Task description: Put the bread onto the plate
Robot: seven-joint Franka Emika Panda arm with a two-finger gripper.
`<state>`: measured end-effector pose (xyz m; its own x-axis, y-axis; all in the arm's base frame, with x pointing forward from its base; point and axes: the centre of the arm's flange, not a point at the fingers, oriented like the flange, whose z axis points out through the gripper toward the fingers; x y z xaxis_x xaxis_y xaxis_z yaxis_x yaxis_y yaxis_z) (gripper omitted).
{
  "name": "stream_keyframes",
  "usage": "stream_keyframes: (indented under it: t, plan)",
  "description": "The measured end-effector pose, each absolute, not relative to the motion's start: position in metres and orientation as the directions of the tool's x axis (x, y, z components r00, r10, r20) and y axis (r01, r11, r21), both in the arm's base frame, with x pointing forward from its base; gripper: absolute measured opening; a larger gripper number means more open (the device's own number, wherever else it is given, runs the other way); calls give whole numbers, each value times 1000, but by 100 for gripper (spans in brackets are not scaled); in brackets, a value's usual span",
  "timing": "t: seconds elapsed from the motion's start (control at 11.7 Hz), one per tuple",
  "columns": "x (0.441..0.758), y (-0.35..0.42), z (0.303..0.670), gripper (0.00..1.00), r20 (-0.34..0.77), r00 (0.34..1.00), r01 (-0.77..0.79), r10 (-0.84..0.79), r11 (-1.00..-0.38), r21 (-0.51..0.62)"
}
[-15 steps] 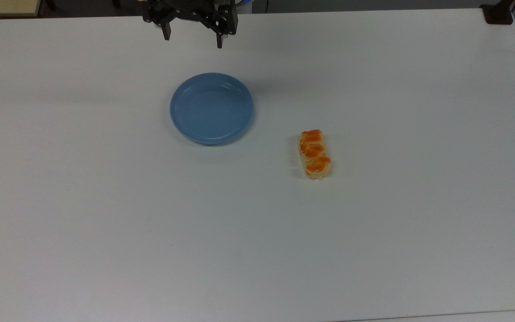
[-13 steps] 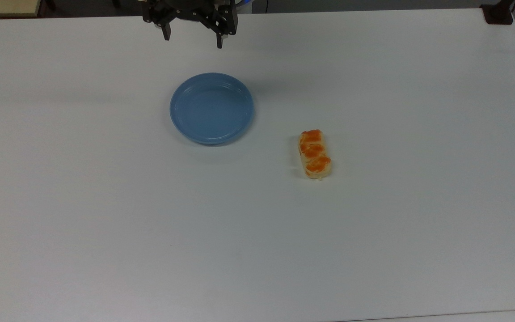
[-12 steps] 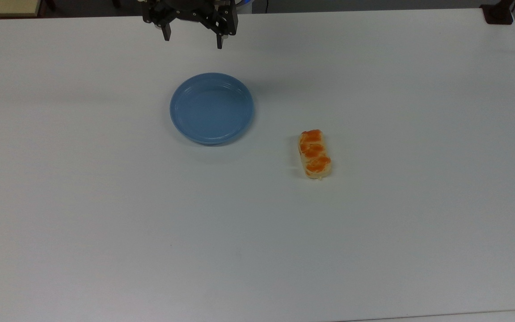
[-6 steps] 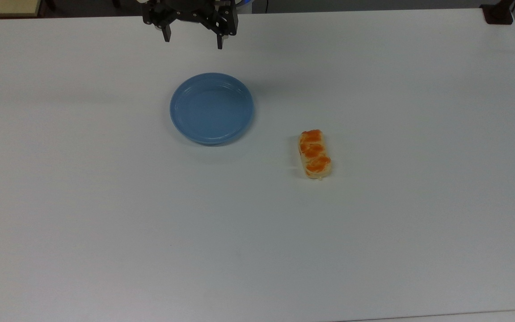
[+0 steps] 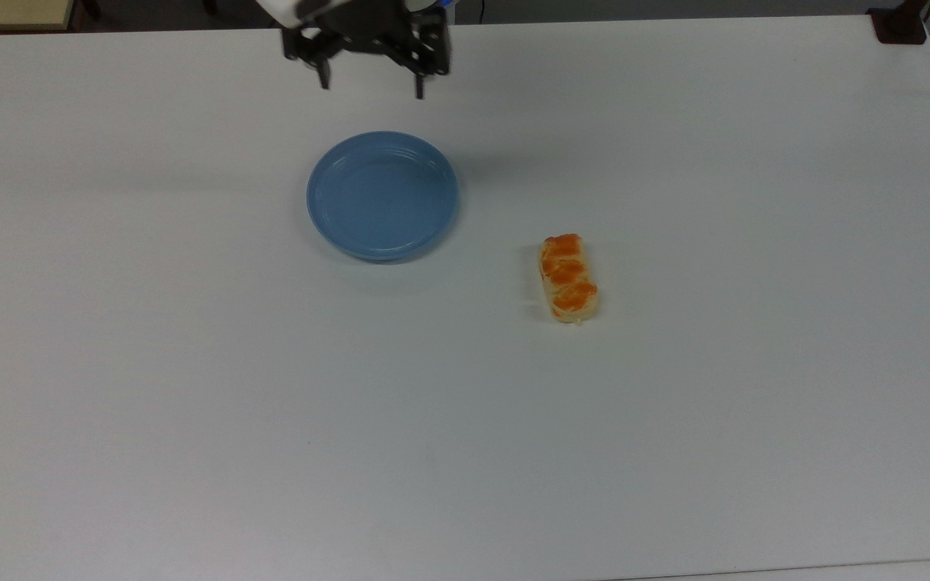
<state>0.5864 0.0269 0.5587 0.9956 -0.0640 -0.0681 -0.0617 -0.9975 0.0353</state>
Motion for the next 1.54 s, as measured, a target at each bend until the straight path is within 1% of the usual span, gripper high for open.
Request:
stream_keyframes:
  t: [0.09, 0.34, 0.51, 0.68, 0.94, 1.11, 1.2, 1.37, 1.45, 1.54]
  plan:
    - [593, 53, 546, 100, -66, 998, -20, -22, -999, 32]
    - [619, 141, 487, 100, -25, 997, 72, 72, -997, 21]
    - [629, 183, 451, 100, -5, 998, 67, 67, -997, 27]
    - [637, 220, 408, 100, 5, 998, 59, 59, -997, 41]
    - [647, 253, 340, 100, 15, 999, 32, 33, -998, 58]
    - [654, 256, 318, 100, 32, 999, -1, 1, -998, 60]
    - [656, 256, 313, 97, 41, 999, -11, -8, -998, 68]
    - [658, 255, 313, 64, 50, 999, -20, -16, -997, 76]
    - [661, 254, 322, 48, 66, 998, -23, -19, -997, 71]
    - [664, 248, 343, 38, 90, 996, -29, -24, -998, 59]
